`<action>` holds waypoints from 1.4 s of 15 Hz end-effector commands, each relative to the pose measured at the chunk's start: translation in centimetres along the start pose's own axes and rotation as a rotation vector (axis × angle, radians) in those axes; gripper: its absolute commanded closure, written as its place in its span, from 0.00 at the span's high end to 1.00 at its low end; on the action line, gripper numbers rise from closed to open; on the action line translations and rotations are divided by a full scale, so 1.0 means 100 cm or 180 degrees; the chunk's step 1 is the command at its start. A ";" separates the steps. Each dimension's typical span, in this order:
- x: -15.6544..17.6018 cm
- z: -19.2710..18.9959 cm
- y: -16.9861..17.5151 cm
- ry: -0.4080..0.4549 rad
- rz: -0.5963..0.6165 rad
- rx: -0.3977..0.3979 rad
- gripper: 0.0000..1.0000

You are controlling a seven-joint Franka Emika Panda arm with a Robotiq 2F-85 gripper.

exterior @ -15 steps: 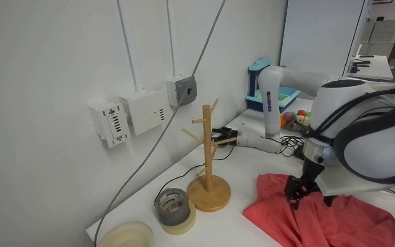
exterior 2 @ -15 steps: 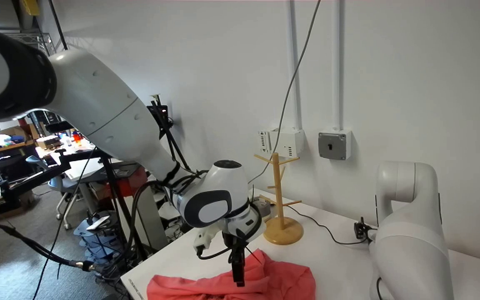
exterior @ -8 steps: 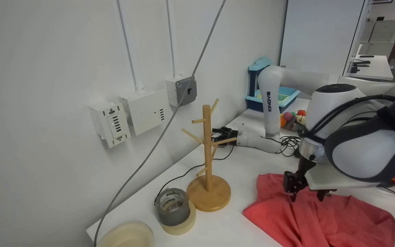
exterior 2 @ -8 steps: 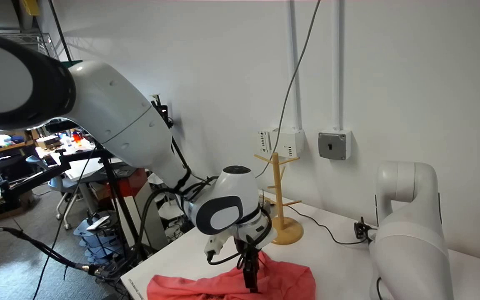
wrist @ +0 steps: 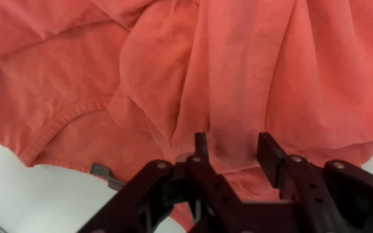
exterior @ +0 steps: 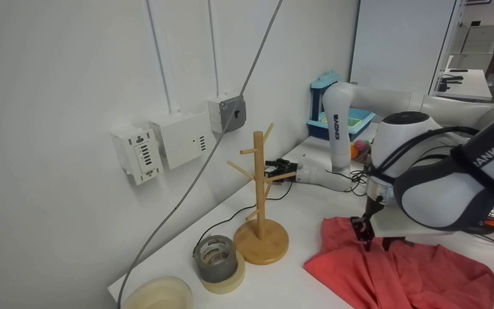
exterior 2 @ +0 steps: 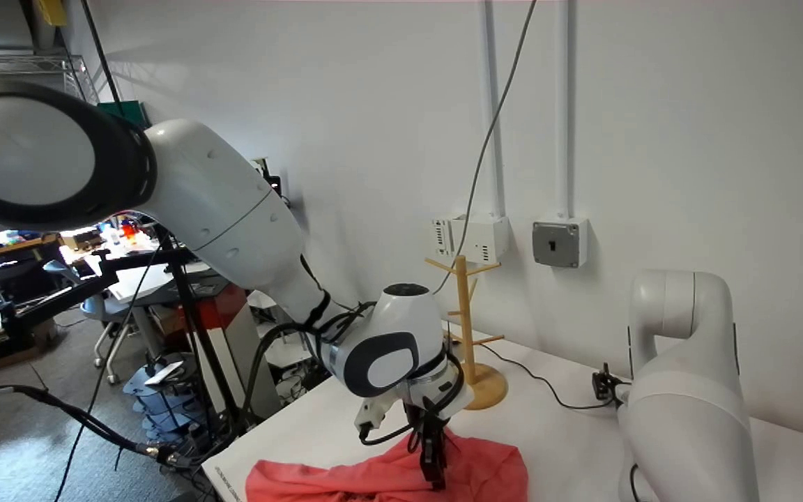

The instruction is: Unfold the cloth on the table

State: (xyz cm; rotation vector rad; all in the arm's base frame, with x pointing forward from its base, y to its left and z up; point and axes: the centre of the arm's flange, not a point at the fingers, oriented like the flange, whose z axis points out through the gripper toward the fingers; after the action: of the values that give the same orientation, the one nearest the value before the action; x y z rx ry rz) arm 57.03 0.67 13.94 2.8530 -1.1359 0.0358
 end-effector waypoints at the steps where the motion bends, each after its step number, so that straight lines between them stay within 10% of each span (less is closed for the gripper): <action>1: 0.007 0.008 -0.011 0.0108 0.0026 -0.0036 0.20; 4: 0.008 0.008 -0.014 0.0126 0.0025 -0.0028 0.00; 13: -0.017 -0.035 -0.041 0.0571 -0.0268 0.0198 0.01; 21: -0.113 -0.069 -0.116 0.0564 -0.0991 0.0623 0.01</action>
State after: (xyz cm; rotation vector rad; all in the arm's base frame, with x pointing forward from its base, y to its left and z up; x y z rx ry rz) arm 58.66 14.37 18.65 3.0213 -0.7749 0.3772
